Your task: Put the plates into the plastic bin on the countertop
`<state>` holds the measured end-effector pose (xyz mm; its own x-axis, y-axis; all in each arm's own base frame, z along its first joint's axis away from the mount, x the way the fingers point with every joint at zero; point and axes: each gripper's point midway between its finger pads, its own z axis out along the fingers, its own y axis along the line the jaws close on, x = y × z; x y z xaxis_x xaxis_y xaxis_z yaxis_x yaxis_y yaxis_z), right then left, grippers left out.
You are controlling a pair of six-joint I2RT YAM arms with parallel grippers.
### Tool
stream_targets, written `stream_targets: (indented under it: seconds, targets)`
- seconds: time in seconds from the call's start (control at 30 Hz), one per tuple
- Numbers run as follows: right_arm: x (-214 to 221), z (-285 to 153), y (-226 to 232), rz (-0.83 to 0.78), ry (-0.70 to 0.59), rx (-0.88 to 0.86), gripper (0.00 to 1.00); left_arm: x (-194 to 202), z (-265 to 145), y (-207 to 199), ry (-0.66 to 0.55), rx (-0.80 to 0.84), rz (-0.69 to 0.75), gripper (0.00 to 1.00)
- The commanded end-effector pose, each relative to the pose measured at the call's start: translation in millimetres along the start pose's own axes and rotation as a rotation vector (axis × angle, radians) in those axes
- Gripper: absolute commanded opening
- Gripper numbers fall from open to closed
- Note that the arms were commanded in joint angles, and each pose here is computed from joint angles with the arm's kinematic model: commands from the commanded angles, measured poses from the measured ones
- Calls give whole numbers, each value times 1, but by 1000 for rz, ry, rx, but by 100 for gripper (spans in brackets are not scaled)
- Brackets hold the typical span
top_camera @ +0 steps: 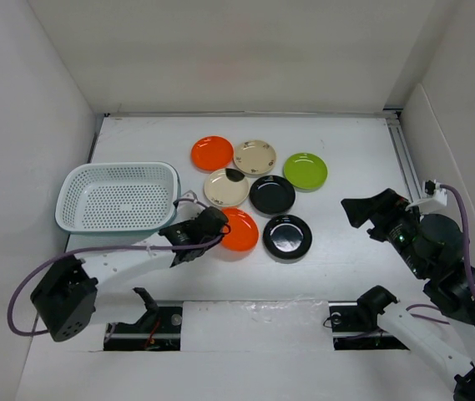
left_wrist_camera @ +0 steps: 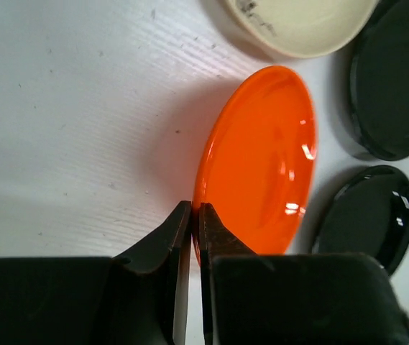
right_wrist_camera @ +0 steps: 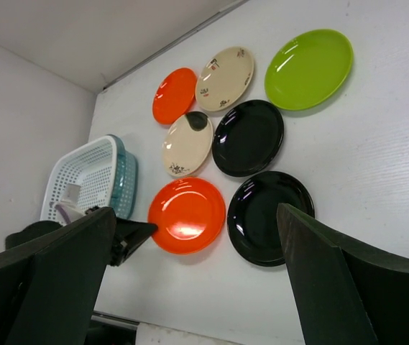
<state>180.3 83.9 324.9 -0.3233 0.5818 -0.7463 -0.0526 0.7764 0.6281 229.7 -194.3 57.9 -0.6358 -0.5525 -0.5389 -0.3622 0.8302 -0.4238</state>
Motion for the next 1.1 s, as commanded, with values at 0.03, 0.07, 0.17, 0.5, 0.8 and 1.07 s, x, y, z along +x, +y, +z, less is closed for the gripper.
stream_targets:
  seconds: [0.03, 0.07, 0.17, 0.5, 0.8, 1.07]
  targets:
    - [-9, -4, 8, 18, -27, -34, 100, -46, -40, -26, -105, 60, 29, 0]
    - [-9, -4, 8, 18, -27, -34, 100, -56, -52, -34, -120, 98, 22, 0]
    - [-12, -6, 11, 21, -34, -40, 100, -90, -64, -49, -168, 141, 31, 0]
    - [-6, -6, 20, 21, -2, -90, 100, -236, -78, -8, -396, 5, -164, 0]
    - [3, -5, 29, 21, 36, -145, 100, -271, -50, 85, -436, -205, -395, 0]
    - [8, -2, 31, 21, 49, -162, 100, -251, -28, 127, -412, -383, -453, 0]
